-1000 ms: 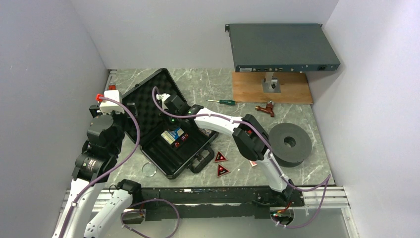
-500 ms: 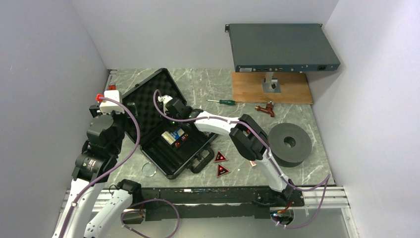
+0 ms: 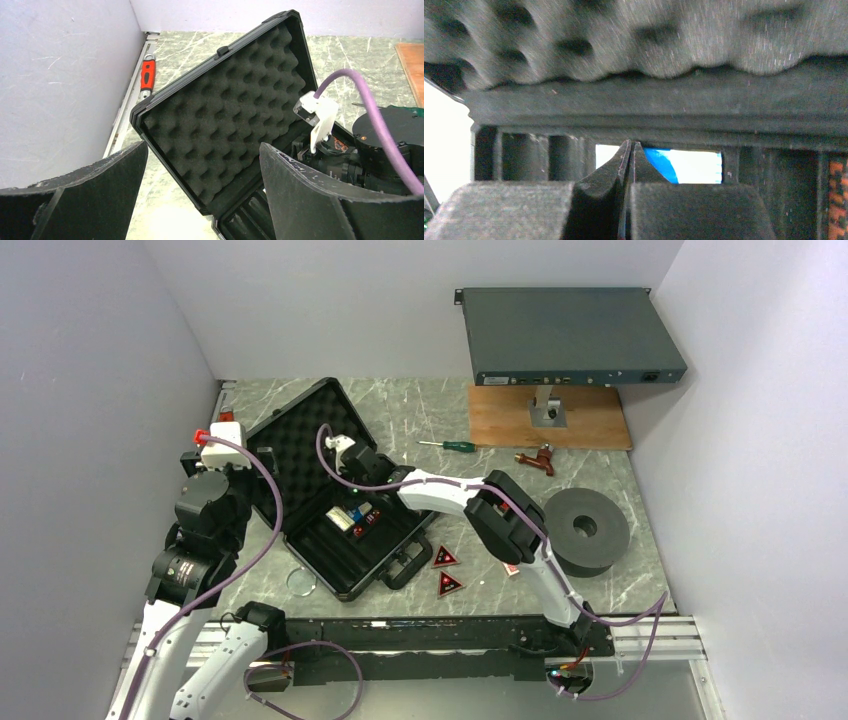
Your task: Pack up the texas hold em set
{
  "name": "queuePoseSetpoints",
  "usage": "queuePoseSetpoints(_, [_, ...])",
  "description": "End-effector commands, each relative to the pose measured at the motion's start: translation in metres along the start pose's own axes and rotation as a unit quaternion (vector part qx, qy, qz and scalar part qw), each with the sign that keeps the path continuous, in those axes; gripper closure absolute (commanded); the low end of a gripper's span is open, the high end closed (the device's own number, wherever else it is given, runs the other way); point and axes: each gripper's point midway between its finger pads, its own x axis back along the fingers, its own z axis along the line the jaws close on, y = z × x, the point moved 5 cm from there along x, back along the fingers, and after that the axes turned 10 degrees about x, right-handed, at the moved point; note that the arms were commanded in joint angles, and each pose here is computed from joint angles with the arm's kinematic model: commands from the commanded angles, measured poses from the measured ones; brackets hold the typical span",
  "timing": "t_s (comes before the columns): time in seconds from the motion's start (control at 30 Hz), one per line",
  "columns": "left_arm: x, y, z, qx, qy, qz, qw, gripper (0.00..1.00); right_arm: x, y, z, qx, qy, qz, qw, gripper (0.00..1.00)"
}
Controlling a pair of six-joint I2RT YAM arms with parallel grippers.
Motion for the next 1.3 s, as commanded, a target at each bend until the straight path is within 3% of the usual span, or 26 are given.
queuePoseSetpoints(0.0, [-0.001, 0.009, -0.002, 0.011, -0.006, -0.020, 1.000, 0.12, 0.006, -0.068, -0.012, -0.015, -0.024, 0.119, 0.992, 1.00])
queuePoseSetpoints(0.3, [-0.001, 0.008, -0.002, 0.010, -0.005, -0.019, 1.000, 0.12, 0.012, -0.068, -0.012, -0.015, -0.029, 0.117, 0.993, 1.00])
queuePoseSetpoints(0.57, [-0.003, 0.008, -0.003, 0.008, -0.005, -0.017, 1.000, 0.12, 0.044, -0.001, -0.001, 0.017, -0.033, 0.054, 0.998, 0.98])
queuePoseSetpoints(0.83, [-0.002, 0.009, -0.001, 0.010, -0.002, -0.020, 1.000, 0.12, 0.092, 0.050, 0.011, 0.037, -0.036, -0.007, 0.999, 0.88])
queuePoseSetpoints(1.27, [-0.001, 0.009, 0.000, 0.012, 0.002, -0.021, 1.000, 0.09, 0.152, 0.056, 0.014, 0.030, -0.059, -0.040, 0.997, 0.72])
